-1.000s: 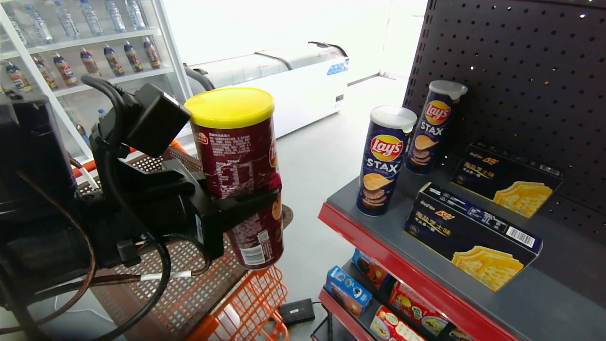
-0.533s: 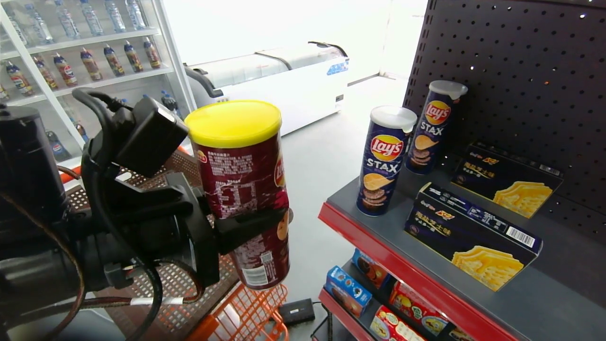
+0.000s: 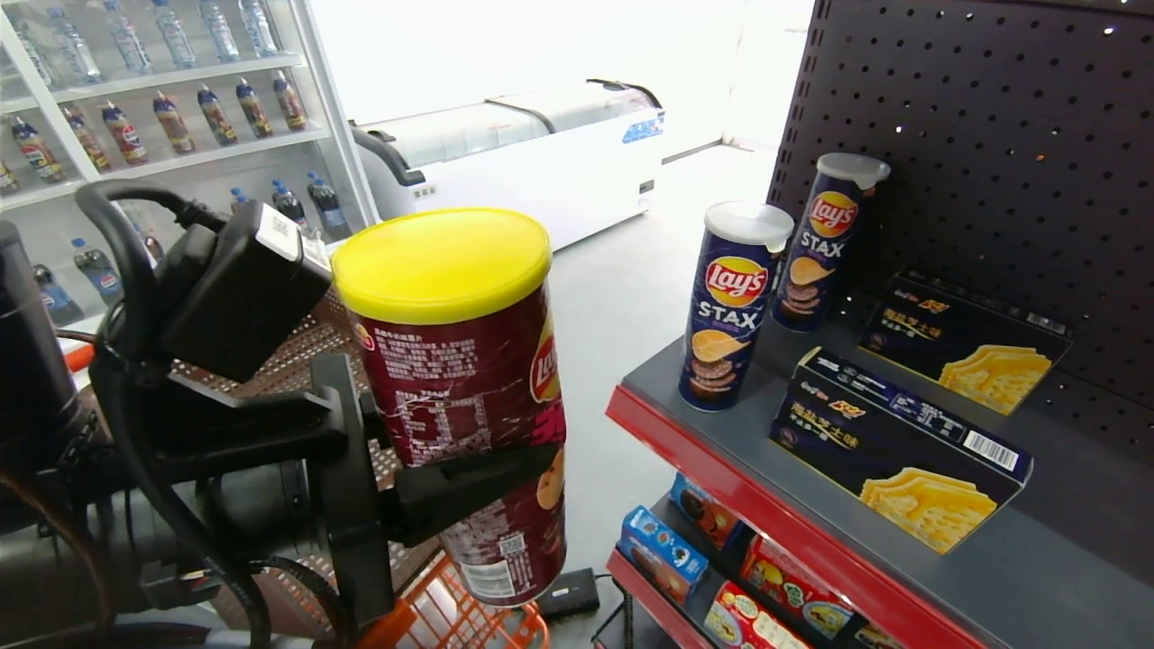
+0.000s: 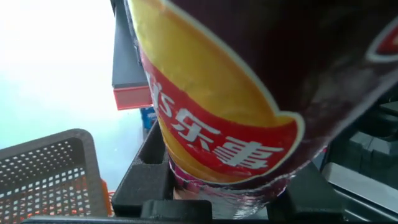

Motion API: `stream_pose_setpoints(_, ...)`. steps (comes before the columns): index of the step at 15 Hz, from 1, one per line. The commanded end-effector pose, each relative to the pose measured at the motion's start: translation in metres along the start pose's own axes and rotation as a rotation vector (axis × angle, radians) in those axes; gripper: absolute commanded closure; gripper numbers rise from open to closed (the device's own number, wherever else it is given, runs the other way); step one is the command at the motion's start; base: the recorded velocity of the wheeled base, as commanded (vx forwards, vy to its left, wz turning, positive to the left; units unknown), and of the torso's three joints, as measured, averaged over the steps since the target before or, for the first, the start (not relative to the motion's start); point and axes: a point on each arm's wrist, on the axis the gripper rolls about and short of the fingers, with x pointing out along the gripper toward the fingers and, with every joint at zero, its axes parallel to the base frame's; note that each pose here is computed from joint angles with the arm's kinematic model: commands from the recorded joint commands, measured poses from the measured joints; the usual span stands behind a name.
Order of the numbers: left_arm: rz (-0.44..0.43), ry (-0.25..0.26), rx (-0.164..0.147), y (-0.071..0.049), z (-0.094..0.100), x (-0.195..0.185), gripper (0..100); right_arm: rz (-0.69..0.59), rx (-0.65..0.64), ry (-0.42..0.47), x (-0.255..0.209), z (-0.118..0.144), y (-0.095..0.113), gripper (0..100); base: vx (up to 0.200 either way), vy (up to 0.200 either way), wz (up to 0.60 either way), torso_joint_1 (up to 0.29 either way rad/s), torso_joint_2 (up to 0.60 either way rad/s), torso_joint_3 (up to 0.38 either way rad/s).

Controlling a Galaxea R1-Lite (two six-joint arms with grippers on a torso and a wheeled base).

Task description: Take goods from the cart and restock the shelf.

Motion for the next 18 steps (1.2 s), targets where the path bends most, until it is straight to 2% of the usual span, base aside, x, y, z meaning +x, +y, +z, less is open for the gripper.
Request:
stream_pose_setpoints(1, -0.008, -0.003, 0.001, 0.0001, 0.0003, -0.0005, 100, 0.000, -0.001, 0.001, 0.0001, 0.0000, -0.0001, 0, 0.000, 0.000, -0.60, -0.002, 0.00, 0.007)
stream_pose_setpoints(18, -0.051, -0.019, 0.006, -0.0012, 0.0038, -0.0004, 100, 0.002, -0.001, 0.001, 0.0001, 0.0000, 0.0000, 0, 0.000, 0.000, -0.60, 0.001, 0.00, 0.004)
